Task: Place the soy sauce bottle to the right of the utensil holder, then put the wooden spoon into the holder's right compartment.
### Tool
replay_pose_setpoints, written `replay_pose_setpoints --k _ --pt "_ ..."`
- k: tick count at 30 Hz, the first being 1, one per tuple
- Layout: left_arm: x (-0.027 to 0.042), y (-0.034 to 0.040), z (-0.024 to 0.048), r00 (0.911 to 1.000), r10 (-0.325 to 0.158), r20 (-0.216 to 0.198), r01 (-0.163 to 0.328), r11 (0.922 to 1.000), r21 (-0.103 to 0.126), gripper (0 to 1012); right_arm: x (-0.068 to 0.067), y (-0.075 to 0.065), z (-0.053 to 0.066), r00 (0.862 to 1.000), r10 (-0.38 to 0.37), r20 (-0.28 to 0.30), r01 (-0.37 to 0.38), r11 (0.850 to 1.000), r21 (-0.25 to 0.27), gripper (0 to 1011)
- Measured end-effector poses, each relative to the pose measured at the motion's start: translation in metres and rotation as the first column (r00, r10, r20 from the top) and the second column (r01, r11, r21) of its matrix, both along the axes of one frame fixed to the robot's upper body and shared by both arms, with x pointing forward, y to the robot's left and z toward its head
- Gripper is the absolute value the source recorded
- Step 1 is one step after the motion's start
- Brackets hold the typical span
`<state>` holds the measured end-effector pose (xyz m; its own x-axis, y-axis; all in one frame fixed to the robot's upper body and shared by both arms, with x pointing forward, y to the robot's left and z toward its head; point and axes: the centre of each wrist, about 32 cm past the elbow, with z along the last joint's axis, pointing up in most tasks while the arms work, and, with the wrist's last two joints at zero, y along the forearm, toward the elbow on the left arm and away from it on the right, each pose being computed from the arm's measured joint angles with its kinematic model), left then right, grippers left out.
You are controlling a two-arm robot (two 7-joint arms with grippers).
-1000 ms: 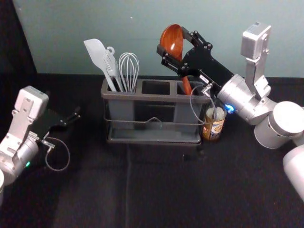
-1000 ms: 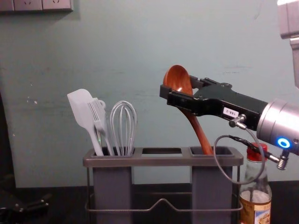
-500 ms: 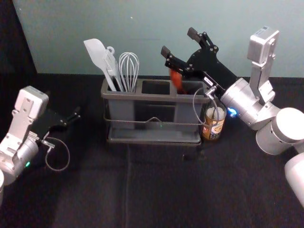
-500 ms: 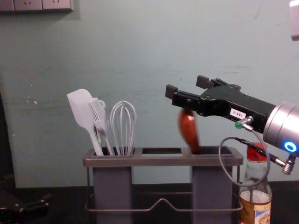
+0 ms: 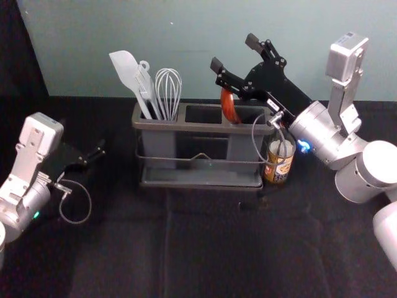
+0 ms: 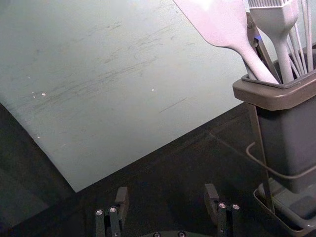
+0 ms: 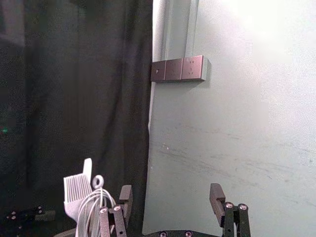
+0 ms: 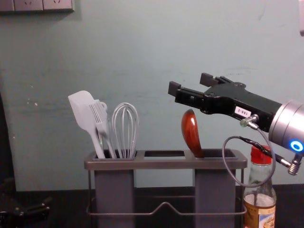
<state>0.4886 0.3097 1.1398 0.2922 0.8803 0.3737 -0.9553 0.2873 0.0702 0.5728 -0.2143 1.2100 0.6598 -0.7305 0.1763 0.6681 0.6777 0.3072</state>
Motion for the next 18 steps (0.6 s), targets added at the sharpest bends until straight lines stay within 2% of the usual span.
replay_pose_setpoints --k 6,14,16,18 --pt "0.0000 0.0000 0.0000 1.0000 0.000 0.000 0.000 1.0000 0.000 1005 -0.008 0.001 0.004 1.000 -0.004 -0.003 0.005 1.000 0.007 1002" --pt "0.0000 0.0000 0.0000 1.0000 0.000 0.000 0.000 1.0000 0.000 1005 -0.034 0.002 0.014 0.998 -0.053 -0.045 0.053 0.999 -0.013 1002" --pt "0.0000 0.0000 0.0000 1.0000 0.000 0.000 0.000 1.0000 0.000 1005 -0.048 0.003 0.018 0.993 -0.098 -0.070 0.095 0.995 -0.034 1002" --pt "0.0000 0.0000 0.0000 1.0000 0.000 0.000 0.000 1.0000 0.000 1005 -0.055 0.004 0.020 0.989 -0.124 -0.084 0.120 0.992 -0.048 1002"
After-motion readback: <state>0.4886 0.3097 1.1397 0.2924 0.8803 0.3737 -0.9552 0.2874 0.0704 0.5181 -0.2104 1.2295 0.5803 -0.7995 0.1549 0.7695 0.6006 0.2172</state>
